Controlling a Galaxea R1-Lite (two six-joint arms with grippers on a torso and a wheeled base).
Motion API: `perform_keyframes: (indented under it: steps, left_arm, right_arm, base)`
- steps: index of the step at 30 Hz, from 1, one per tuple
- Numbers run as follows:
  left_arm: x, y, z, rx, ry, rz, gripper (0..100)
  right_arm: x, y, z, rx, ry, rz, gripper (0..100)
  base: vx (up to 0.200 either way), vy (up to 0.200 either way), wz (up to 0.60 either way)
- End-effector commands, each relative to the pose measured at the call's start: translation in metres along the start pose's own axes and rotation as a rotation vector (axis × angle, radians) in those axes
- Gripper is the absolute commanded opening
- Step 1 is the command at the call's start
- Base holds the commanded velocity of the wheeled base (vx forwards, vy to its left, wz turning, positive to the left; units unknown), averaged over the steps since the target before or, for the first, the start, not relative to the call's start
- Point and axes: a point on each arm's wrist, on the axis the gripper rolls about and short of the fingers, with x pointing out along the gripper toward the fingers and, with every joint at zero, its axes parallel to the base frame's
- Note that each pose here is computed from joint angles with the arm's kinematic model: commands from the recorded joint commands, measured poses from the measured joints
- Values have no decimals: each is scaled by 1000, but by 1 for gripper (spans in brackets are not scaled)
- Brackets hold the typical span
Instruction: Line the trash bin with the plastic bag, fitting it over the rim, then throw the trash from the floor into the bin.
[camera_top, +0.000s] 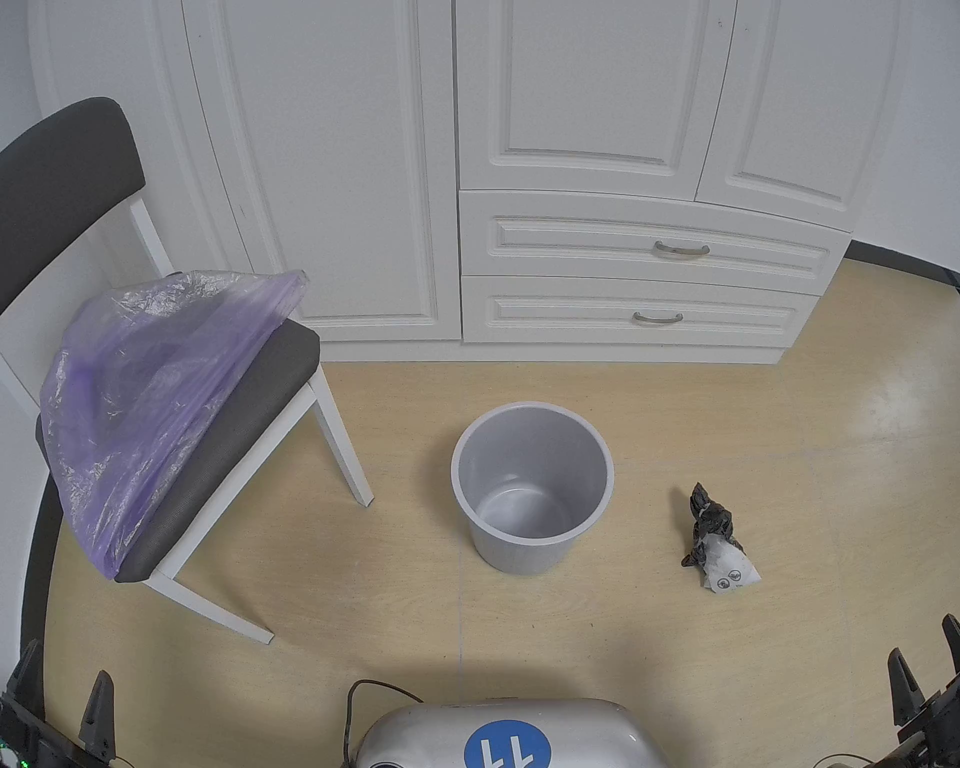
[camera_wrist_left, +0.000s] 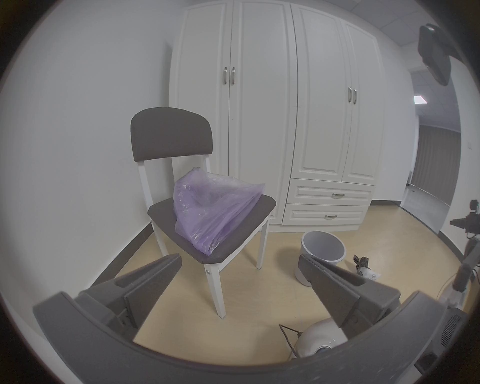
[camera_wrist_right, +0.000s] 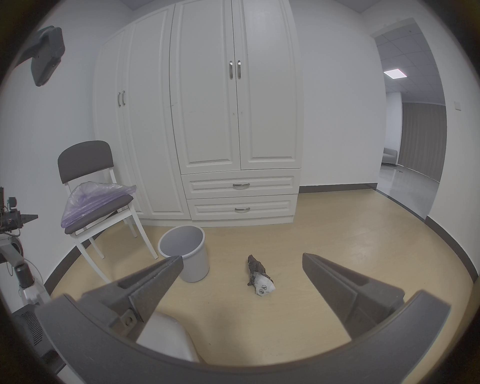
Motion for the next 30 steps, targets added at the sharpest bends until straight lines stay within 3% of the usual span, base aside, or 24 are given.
perform_keyframes:
  steps: [1, 30]
  left_arm:
    - [0, 0, -5, -5, 1, 5, 100]
    - [0, 0, -5, 13, 1, 3, 100]
  right_arm:
    - [0, 0, -5, 0, 1, 1, 100]
    - [0, 0, -5, -4, 1, 1, 100]
  base:
    - [0, 0, 0]
    - [0, 0, 0]
